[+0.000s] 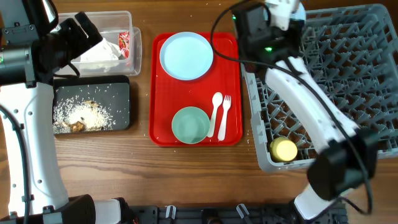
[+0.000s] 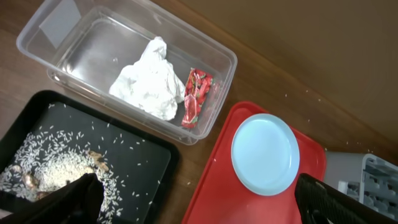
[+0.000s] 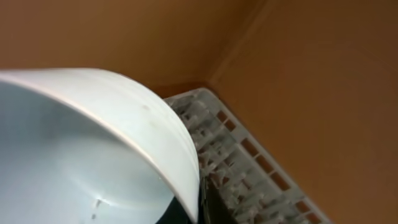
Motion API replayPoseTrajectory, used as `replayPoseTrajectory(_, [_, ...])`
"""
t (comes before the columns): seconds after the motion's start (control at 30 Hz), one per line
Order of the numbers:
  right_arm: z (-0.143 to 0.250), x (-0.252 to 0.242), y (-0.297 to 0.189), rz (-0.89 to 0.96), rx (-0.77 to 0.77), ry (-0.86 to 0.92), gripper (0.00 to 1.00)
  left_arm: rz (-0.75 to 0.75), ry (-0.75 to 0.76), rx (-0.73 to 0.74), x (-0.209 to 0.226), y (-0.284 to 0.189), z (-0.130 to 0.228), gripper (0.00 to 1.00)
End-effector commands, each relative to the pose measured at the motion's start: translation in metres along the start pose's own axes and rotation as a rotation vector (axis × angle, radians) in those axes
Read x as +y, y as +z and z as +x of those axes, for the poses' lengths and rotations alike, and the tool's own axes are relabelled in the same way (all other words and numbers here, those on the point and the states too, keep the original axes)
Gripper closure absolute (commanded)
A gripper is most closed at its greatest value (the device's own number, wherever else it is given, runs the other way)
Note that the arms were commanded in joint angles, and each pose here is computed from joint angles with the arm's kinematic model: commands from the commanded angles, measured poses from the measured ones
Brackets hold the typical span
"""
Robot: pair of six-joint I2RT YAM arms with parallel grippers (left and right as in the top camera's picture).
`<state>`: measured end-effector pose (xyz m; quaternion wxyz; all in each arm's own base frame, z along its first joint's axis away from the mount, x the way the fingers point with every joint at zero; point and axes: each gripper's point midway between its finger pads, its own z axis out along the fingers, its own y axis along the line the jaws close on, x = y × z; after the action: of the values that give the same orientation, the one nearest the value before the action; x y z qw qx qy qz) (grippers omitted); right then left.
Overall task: Sort waste into correct bins and load items into the dishwasher rack
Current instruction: 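Grasp the light-blue bowl with the right gripper and move it to the rack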
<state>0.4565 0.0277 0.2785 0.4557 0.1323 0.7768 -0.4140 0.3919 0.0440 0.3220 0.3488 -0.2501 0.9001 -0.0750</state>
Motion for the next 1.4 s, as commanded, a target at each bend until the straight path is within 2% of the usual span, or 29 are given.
replayPoseTrajectory(0.0, [0.011, 0.025, 0.020, 0.183, -0.011, -0.329, 0.96, -0.021, 0.010, -0.007, 0.006, 0.001, -0.001, 0.00])
replayPoseTrajectory(0.03, [0.019, 0.040, 0.028, 0.192, -0.004, -0.391, 0.96, -0.021, 0.010, -0.007, 0.006, 0.001, -0.001, 0.00])
replayPoseTrajectory(0.27, [0.043, 0.074, 0.041, 0.139, 0.012, -0.449, 0.96, -0.021, 0.010, -0.007, 0.006, 0.001, -0.001, 0.00])
replayPoseTrajectory(0.5, [0.059, 0.071, 0.062, 0.122, 0.049, -0.433, 0.96, -0.021, 0.010, -0.007, 0.006, 0.001, -0.001, 0.00])
replayPoseTrajectory(0.67, [0.075, 0.099, 0.051, -0.035, 0.065, -0.524, 0.96, -0.020, 0.010, -0.006, 0.006, 0.001, -0.001, 0.00])
replayPoseTrajectory(0.7, [0.077, 0.100, 0.048, -0.040, 0.066, -0.545, 0.92, -0.021, 0.010, -0.007, 0.006, 0.001, -0.001, 0.00])
replayPoseTrajectory(0.73, [0.077, 0.101, 0.045, -0.044, 0.064, -0.553, 0.82, -0.021, 0.010, -0.007, 0.006, 0.001, -0.001, 0.00])
replayPoseTrajectory(0.77, [0.077, 0.104, 0.041, -0.049, 0.059, -0.559, 0.58, -0.021, 0.010, -0.007, 0.006, 0.001, -0.001, 0.00])
replayPoseTrajectory(0.8, [0.077, 0.106, 0.038, -0.055, 0.053, -0.563, 0.39, -0.021, 0.010, -0.007, 0.006, 0.001, -0.001, 0.00])
replayPoseTrajectory(0.83, [0.076, 0.111, 0.030, -0.067, 0.039, -0.567, 0.26, -0.021, 0.010, -0.007, 0.006, 0.001, -0.001, 0.00])
replayPoseTrajectory(0.9, [0.073, 0.116, 0.021, -0.082, 0.021, -0.594, 0.19, -0.021, 0.010, -0.007, 0.006, 0.001, -0.001, 0.00])
replayPoseTrajectory(0.97, [0.068, 0.124, 0.004, -0.119, -0.009, -0.618, 0.17, -0.021, 0.010, -0.007, 0.006, 0.001, -0.001, 0.00])
replayPoseTrajectory(1.13, [0.041, 0.130, -0.040, -0.378, -0.061, -0.498, 0.15, -0.021, 0.010, -0.007, 0.006, 0.001, -0.001, 0.00])
replayPoseTrajectory(1.23, [0.054, 0.145, -0.099, -0.833, 0.056, -0.372, 0.15, -0.021, 0.010, -0.007, 0.006, 0.001, -0.001, 0.00])
replayPoseTrajectory(1.27, [0.066, 0.156, -0.142, -1.105, 0.149, -0.329, 0.20, -0.021, 0.010, -0.007, 0.006, 0.001, -0.001, 0.00])
replayPoseTrajectory(1.3, [0.076, 0.160, -0.168, -1.256, 0.216, -0.316, 0.28, -0.021, 0.010, -0.007, 0.006, 0.001, -0.001, 0.00])
replayPoseTrajectory(1.33, [0.089, 0.161, -0.193, -1.392, 0.318, -0.296, 0.40, -0.021, 0.010, -0.007, 0.006, 0.001, -0.001, 0.00])
replayPoseTrajectory(1.37, [0.104, 0.163, -0.207, -1.454, 0.437, -0.261, 0.45, -0.021, 0.010, -0.007, 0.006, 0.001, -0.001, 0.00])
